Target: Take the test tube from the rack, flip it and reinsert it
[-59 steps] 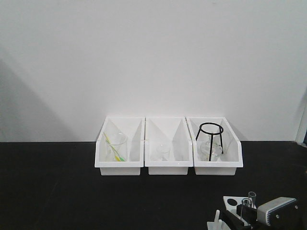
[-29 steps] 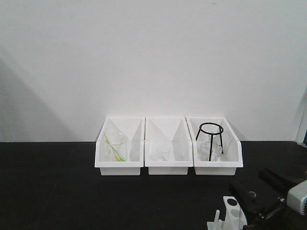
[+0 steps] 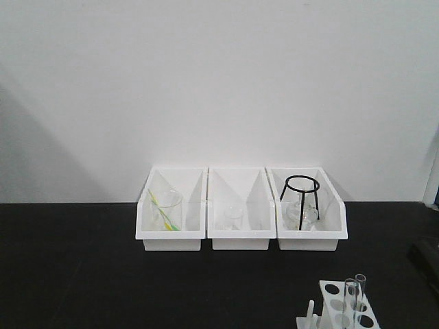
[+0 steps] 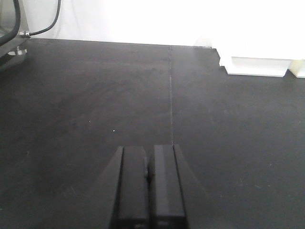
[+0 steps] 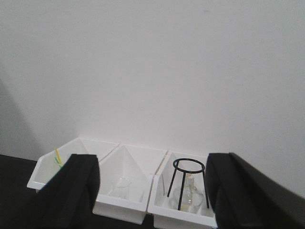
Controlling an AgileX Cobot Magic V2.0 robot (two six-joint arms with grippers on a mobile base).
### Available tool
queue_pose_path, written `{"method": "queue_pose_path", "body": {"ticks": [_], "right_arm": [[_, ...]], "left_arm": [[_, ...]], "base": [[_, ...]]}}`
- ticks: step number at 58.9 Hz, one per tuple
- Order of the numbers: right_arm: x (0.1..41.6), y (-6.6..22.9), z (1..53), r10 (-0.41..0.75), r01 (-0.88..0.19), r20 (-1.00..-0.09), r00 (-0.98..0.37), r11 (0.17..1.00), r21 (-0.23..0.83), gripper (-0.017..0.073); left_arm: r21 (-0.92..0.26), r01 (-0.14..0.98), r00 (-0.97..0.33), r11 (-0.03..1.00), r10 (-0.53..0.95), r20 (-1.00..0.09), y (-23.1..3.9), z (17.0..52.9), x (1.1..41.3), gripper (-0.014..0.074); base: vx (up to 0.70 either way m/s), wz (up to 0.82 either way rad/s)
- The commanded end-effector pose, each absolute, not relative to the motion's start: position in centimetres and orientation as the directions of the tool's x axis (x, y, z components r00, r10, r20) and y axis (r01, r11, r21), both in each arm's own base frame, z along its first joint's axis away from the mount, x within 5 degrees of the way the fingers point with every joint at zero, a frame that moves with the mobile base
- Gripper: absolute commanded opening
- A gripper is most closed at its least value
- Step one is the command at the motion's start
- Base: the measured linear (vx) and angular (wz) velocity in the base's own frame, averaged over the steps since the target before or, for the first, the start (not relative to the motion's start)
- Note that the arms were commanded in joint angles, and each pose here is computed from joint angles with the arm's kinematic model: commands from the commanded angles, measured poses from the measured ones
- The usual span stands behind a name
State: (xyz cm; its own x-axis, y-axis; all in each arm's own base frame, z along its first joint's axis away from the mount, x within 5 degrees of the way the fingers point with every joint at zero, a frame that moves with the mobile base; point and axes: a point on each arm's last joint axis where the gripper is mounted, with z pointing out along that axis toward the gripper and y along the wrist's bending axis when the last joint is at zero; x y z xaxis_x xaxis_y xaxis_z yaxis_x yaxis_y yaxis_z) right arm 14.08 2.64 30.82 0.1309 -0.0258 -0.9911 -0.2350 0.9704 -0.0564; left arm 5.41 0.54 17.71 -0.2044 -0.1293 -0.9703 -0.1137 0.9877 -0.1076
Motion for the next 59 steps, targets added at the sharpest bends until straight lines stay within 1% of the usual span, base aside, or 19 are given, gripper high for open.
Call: {"method": "queue_pose_path", "body": {"ticks": [1,8,47,54,59], "right_arm": [[13.2,2.5,32.4,-0.006,-0.225,-0.979,0.202,0.973,-0.052,0.0512],[12.7,2.4,32.7,-0.004,-0.223,-0.975,0.223,0.973,-0.055,0.0508],[12.8,2.3,32.8,0.011,-0.216,-0.973,0.230,0.976,-0.040,0.0507],[12.1,1.9,32.9,0.039,-0.182,-0.966,0.254,0.983,-0.009,0.0483],[10.7,1.4,32.6,0.032,-0.135,-0.953,0.302,0.991,-0.010,0.0435]], "left_arm": [[-0.114,-0.092,-0.110,0.989,-0.124,-0.986,0.5,18.5,5.5,-0.0006],[-0.114,-0.092,-0.110,0.989,-0.124,-0.986,0.5,18.5,5.5,-0.0006],[-0.114,-0.092,-0.110,0.989,-0.124,-0.986,0.5,18.5,5.5,-0.0006],[-0.114,-0.092,-0.110,0.989,-0.124,-0.986,0.5,18.5,5.5,-0.0006],[-0.114,-0.092,-0.110,0.989,-0.124,-0.986,0.5,18.5,5.5,-0.0006]], "base": [[0.00,0.00],[0.00,0.00],[0.00,0.00],[0.00,0.00],[0.00,0.00]]}}
